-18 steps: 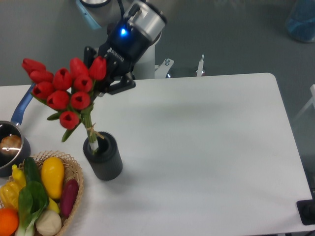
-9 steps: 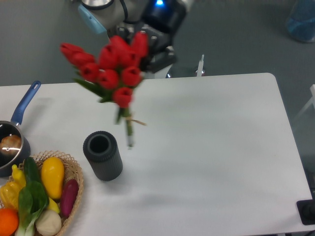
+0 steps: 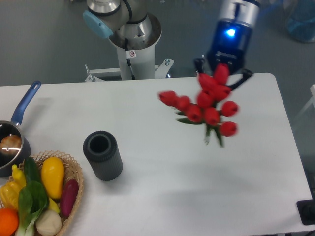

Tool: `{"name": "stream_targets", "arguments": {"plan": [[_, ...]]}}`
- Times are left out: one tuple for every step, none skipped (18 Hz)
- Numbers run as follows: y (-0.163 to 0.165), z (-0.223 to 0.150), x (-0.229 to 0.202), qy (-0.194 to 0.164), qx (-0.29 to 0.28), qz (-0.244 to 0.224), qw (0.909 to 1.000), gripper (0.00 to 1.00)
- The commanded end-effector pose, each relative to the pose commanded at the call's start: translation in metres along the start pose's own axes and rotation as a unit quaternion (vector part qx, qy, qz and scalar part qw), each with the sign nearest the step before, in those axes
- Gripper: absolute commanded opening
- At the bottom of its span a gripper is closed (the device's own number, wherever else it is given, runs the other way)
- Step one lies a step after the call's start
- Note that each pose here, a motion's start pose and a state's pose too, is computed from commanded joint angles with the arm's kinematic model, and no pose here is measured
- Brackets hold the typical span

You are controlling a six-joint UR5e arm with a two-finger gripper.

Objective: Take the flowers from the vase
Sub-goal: 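Carry the tulip bunch away from the vase over the empty table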

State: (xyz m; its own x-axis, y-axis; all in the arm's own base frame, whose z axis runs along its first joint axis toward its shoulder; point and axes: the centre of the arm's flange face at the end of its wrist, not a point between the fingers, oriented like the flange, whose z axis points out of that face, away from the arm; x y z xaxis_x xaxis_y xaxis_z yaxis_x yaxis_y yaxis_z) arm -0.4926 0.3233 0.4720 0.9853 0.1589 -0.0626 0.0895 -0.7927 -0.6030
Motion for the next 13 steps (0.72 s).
{"name": "stream_targets", "arguments": {"plan": [[0.005, 0.006, -0.008, -0.011, -0.028, 0.002, 0.9996, 0.0], [0.009, 0.017, -0.014, -0.015, -0.052, 0.011, 0.9984, 0.0], [0.008, 0.024, -0.016, -0.02, -0.073, 0.028, 0.9967, 0.0], [0.008, 0.035, -0.015, -0.019, -0.094, 0.043, 0.9944, 0.0], [0.006, 0.043, -0.013, -0.026, -0.119, 0.055, 0.991, 0.0], [0.0, 0.05, -0.015, -0.032, -0.143, 0.065, 0.9871, 0.0], [-0.012, 0.062, -0.01, -0.035, -0.163, 0.081, 0.9827, 0.0], [-0.017, 0.07, -0.007, -0.039, -0.186, 0.092, 0.9774, 0.0], [-0.019, 0.074, -0.007, -0.039, -0.206, 0.096, 0.9731, 0.0], [-0.02, 0.079, -0.006, -0.033, -0.219, 0.098, 0.9703, 0.0], [-0.02, 0.086, -0.008, -0.031, -0.229, 0.099, 0.968, 0.0], [-0.022, 0.089, -0.011, -0.034, -0.239, 0.1, 0.9653, 0.0], [-0.021, 0.093, -0.01, -0.036, -0.254, 0.103, 0.9611, 0.0]]}}
